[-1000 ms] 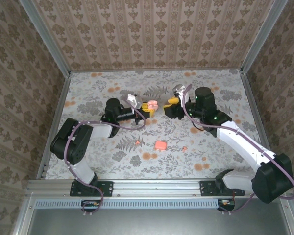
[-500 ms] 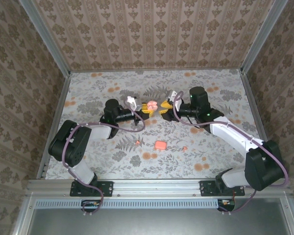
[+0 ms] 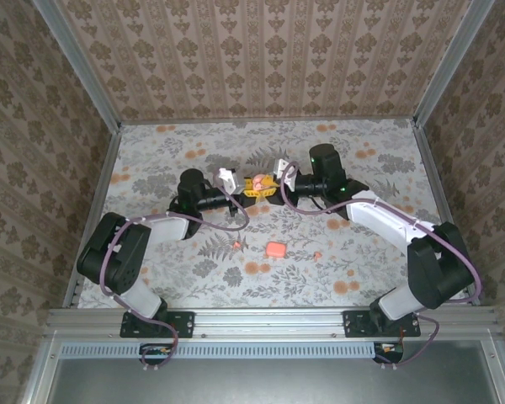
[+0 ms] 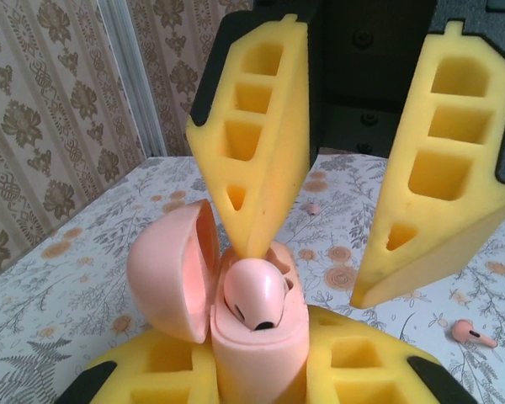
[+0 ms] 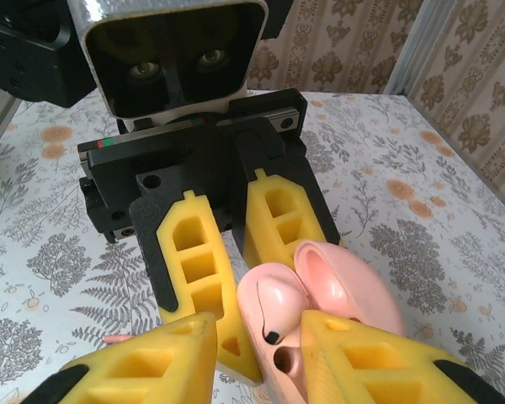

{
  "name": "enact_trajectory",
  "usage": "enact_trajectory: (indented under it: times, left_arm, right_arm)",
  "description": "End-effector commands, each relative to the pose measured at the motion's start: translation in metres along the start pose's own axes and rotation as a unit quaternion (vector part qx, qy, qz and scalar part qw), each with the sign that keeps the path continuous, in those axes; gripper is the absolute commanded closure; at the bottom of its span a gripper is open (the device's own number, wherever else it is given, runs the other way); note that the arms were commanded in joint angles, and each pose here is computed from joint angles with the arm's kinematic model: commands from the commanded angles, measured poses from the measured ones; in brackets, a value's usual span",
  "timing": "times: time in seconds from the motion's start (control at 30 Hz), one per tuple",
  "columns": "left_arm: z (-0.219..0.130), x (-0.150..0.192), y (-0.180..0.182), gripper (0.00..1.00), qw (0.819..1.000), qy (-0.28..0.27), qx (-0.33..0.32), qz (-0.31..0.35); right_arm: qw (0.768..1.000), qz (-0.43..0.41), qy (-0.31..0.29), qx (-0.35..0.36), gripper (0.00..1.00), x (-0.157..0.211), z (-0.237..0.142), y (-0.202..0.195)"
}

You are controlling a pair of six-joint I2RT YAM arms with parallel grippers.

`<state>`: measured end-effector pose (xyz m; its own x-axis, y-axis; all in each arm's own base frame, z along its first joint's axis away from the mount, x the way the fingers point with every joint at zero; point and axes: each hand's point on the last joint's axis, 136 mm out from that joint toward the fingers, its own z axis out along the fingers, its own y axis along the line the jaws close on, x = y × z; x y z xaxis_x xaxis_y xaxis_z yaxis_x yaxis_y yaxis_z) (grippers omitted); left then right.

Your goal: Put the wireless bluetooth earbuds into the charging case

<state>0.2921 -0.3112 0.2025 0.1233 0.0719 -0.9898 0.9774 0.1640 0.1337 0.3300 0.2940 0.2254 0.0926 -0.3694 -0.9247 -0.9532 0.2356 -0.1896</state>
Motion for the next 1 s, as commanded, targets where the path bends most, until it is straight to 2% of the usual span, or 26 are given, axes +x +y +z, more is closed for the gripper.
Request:
enact_trajectory:
  times: [0.0,0.3,0.67,0.87,0.97]
  left_arm:
    - [-0.003,-0.006,-0.005,0.87,1.0,-0.002,0.001,0.031]
    - [-0.004,-0.008,-0.005,0.87,0.999,0.0,-0.005,0.043]
    - [-0.007,-0.004,-0.005,0.87,0.998,0.012,-0.015,0.055]
    - [-0.007,0.011,0.004,0.86,0.997,0.034,-0.043,0.049]
    - [-0.006,0.019,0.007,0.87,0.997,0.041,-0.052,0.037]
  right_arm:
    - [0.999,-0.029,-0.013,-0.013,0.69,-0.011,0.003,0.0]
    - [0.999,-0.026,0.0,-0.024,0.72,-0.006,0.006,0.003]
    - [0.999,-0.032,0.004,-0.015,0.71,-0.011,-0.002,0.004]
    - [1.0,0.014,-0.002,0.018,0.7,-0.018,-0.02,-0.001]
    - [0.996,0.073,0.013,0.04,0.67,-0.01,-0.031,-0.008]
